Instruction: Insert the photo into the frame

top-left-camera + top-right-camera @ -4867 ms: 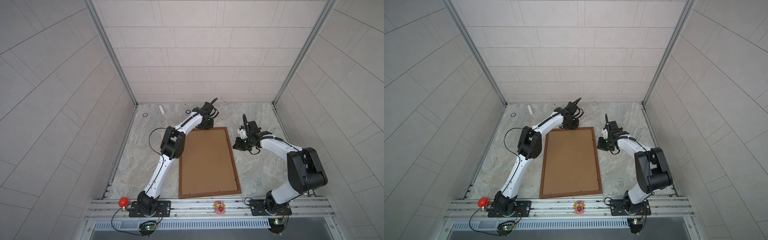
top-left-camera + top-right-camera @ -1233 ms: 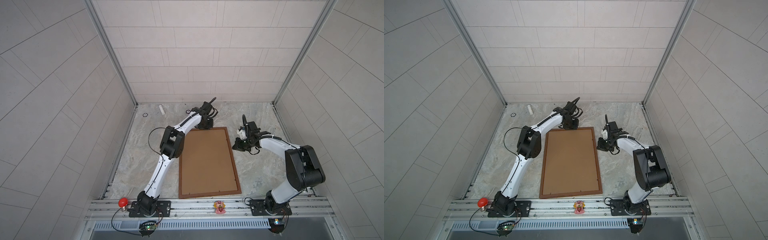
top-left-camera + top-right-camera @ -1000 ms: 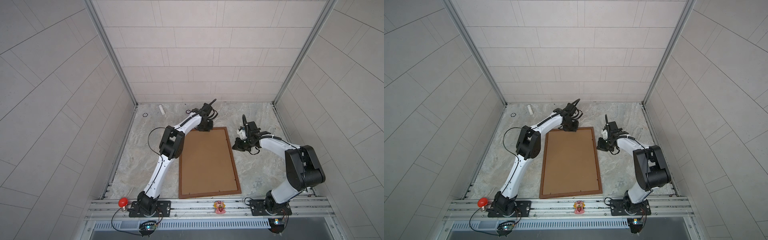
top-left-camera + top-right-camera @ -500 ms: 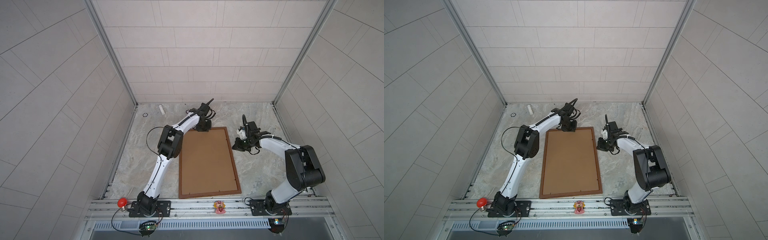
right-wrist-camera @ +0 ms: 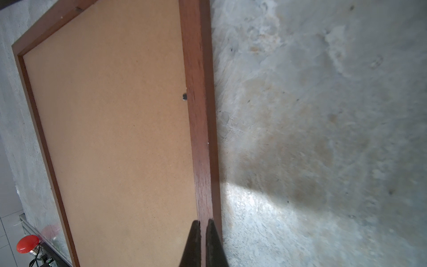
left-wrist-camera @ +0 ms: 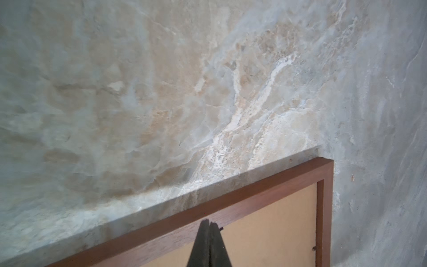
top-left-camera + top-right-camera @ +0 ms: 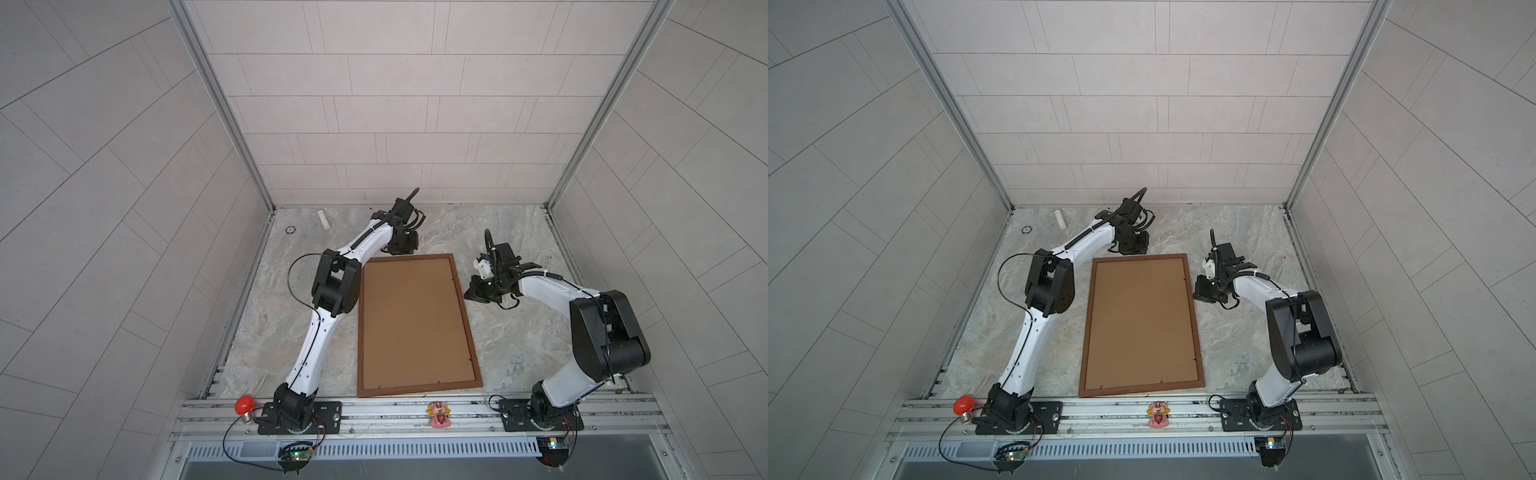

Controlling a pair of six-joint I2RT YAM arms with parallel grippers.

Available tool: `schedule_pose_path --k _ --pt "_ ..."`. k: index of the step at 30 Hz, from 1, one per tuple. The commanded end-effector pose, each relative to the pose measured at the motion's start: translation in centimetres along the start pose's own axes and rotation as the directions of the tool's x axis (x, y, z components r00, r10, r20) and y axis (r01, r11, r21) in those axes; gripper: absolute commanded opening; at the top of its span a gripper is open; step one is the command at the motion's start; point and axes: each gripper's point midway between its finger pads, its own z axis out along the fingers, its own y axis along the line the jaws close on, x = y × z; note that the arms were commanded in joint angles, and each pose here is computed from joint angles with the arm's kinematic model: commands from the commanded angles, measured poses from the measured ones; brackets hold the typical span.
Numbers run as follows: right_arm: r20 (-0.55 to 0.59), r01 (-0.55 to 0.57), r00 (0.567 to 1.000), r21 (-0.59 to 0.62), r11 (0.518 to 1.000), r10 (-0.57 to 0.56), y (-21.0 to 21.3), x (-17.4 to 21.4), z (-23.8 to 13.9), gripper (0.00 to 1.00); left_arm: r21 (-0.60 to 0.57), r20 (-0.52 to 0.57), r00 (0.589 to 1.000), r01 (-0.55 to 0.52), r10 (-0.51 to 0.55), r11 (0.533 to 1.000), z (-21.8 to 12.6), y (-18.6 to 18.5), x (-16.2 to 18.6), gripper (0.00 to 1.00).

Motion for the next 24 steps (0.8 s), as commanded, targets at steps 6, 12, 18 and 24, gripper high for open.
schedule_pose_path --k 6,12,18,24 --pt "-0.013 -0.003 1.000 0.007 1.000 0.003 -0.4 0.3 0.3 0.00 0.024 -0.022 1.000 -0.004 0.004 1.000 0.8 -0.9 0.5 0.00" --pt "-0.012 -0.002 1.000 0.008 1.000 0.003 -0.4 0.2 0.3 0.00 0.011 -0.048 0.999 -0.008 0.008 1.000 1.4 -0.7 1.3 0.00" --pt "-0.016 -0.005 1.000 0.008 1.000 0.005 -0.5 0.4 0.3 0.00 0.007 -0.059 0.998 -0.011 0.012 1.000 1.9 -0.7 1.7 0.00" --pt "-0.013 -0.001 1.000 0.007 1.000 0.001 -0.4 0.3 0.2 0.00 0.010 -0.080 0.997 -0.018 0.018 1.000 2.4 -0.8 2.2 0.00"
